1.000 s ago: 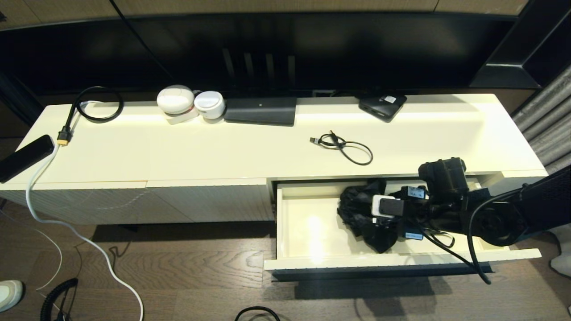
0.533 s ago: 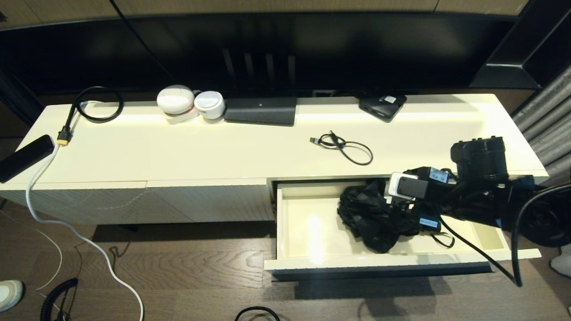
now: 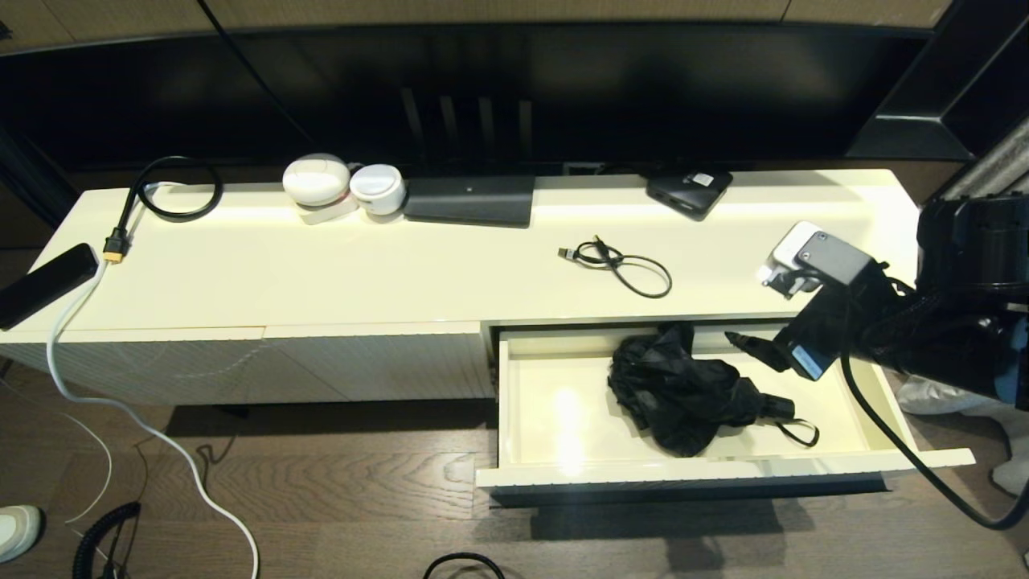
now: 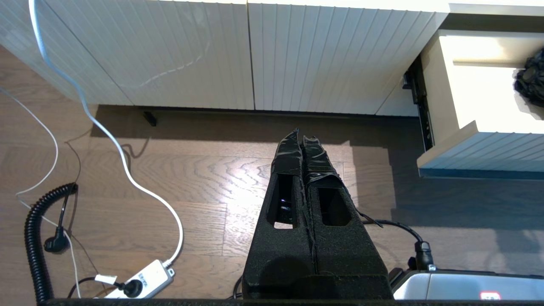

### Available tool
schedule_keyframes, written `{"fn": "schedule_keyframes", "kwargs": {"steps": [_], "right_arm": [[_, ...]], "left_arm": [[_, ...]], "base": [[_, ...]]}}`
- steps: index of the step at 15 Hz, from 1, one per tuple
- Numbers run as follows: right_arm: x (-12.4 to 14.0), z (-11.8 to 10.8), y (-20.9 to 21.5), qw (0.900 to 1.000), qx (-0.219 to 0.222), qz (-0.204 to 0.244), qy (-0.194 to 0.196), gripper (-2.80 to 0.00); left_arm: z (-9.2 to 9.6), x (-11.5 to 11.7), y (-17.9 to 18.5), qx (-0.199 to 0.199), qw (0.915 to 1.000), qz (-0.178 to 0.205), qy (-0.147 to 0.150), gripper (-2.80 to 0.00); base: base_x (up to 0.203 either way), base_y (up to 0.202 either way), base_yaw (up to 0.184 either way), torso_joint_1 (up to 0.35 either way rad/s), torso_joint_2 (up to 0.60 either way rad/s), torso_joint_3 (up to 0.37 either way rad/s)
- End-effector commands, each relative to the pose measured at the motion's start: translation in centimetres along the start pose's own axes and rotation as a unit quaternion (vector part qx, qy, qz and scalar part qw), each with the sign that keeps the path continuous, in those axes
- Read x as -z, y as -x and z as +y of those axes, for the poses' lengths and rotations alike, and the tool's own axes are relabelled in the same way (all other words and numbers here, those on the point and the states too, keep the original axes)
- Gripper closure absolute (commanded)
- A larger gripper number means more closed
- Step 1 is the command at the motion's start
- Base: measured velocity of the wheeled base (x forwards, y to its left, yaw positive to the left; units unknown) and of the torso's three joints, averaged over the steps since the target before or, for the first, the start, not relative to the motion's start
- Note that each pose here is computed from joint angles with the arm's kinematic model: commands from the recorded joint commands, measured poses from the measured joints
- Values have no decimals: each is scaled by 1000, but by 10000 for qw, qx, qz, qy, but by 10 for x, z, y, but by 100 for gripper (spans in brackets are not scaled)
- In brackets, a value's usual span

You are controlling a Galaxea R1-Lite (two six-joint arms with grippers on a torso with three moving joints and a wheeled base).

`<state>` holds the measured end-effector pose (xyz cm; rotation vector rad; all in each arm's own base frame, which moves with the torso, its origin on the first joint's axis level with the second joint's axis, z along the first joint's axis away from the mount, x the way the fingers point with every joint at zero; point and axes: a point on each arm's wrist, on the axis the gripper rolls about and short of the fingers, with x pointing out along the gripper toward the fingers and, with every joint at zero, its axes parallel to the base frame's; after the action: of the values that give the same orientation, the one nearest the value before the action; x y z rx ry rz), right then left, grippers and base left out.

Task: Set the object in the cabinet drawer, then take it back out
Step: Put the data cable in the drawer

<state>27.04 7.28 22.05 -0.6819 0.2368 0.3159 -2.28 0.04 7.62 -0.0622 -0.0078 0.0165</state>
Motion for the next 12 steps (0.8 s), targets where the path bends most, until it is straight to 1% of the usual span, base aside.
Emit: {"fn": "schedule_keyframes", "kwargs": {"steps": [1,3,6,10,12], "right_arm": [[-9,-6,1,9984,144,-123,-530,-280],[-15,0,-9,9950,57,-128,-988,-280],[-26,10,-33,9861,108,-22,-1660,-280],[-31,26,-66,9754,-6,119,-2203,-280],[-39,34,-81,9671,-9,103,-2541,-280]], "left_arm": [[0,0,0,-8,10000,-3,4,0],[0,0,0,-8,10000,-3,4,0],[0,0,0,-1,10000,-2,4,0],[0,0,0,-8,10000,-3,4,0],[0,0,0,-8,10000,-8,4,0]], "base": [[0,0,0,0,0,0],[0,0,0,0,0,0],[0,0,0,0,0,0],[0,0,0,0,0,0],[0,0,0,0,0,0]]}}
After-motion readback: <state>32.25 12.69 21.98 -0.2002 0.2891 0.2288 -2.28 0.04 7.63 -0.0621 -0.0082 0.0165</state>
